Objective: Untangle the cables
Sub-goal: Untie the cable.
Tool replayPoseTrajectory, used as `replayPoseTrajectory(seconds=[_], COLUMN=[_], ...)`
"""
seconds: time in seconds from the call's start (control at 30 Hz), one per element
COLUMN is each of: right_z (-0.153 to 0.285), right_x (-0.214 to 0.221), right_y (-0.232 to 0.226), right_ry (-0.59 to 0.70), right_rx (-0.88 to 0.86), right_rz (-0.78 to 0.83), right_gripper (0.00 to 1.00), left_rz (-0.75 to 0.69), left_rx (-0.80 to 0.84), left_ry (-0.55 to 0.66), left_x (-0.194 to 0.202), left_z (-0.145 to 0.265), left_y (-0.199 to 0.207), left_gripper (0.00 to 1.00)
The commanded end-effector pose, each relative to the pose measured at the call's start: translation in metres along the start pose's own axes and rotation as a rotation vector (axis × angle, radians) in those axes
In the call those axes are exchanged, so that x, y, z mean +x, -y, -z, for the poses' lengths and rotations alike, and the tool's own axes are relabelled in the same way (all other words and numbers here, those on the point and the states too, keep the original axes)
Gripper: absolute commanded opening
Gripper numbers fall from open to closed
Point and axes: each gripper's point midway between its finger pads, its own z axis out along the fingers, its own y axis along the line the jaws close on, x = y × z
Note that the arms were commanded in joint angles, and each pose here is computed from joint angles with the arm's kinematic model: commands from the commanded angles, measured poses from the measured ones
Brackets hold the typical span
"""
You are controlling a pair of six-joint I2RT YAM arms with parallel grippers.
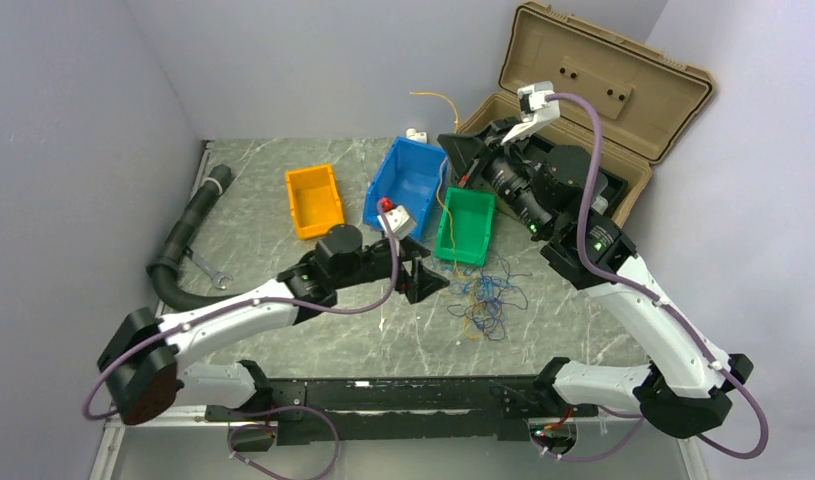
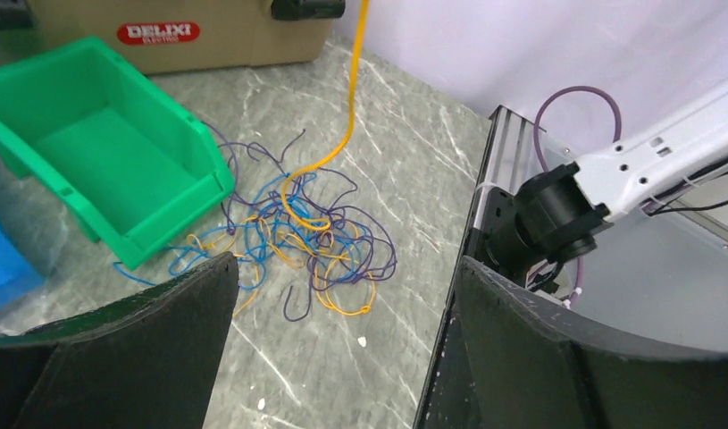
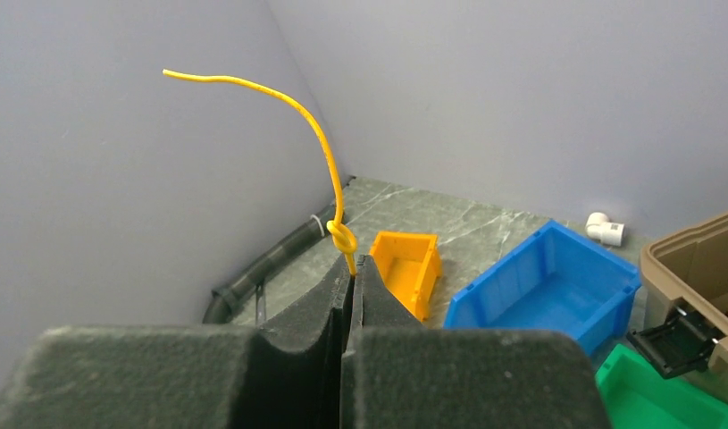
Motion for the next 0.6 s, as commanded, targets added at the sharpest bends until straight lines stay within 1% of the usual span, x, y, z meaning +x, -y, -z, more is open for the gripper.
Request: replayPoseTrajectory(seconds=[0.0, 0.1, 0.17, 0.27, 0.37, 0.47, 0.57], right_z=[0.012, 0.017, 0.020, 0.025, 0.033, 0.046, 0.062], right_x=[-0.042, -0.047, -0.049, -0.051, -0.046, -0.032, -0.013], right_y=[-0.002, 0.000, 0.000, 0.006, 0.020, 0.043, 0.071], right_ry=[0.102, 0.120, 0.131, 0.131, 0.120, 0.105, 0.094], right_rx=[0.020, 0.027, 0.032, 0.057, 0.122, 0.221, 0.339], right_rz=[-0.003, -0.014, -0.018, -0.011, 0.005, 0.018, 0.024], right_gripper=[0.00, 0.00, 0.00, 0.00, 0.00, 0.00, 0.00], left_rz=[0.039, 0.100, 0.123, 0.127, 0.095, 0.025, -0.025], left_rx=[0.003, 0.018, 0.036, 0.077, 0.085, 0.087, 0.059], left_ry=[0.135, 0.139, 0.139, 0.159, 0.207, 0.247, 0.245], left_x=[-0.024, -0.013, -0.007, -0.005, -0.020, -0.041, -0.054], left_z=[-0.031, -0.053, -0.068, -0.081, -0.074, -0.058, -0.043], left_y=[0.000, -0.002, -0.002, 0.001, 0.005, 0.013, 0.016], left_gripper=[0.91, 0.87, 0.82, 0.59, 0.38, 0.01, 0.00])
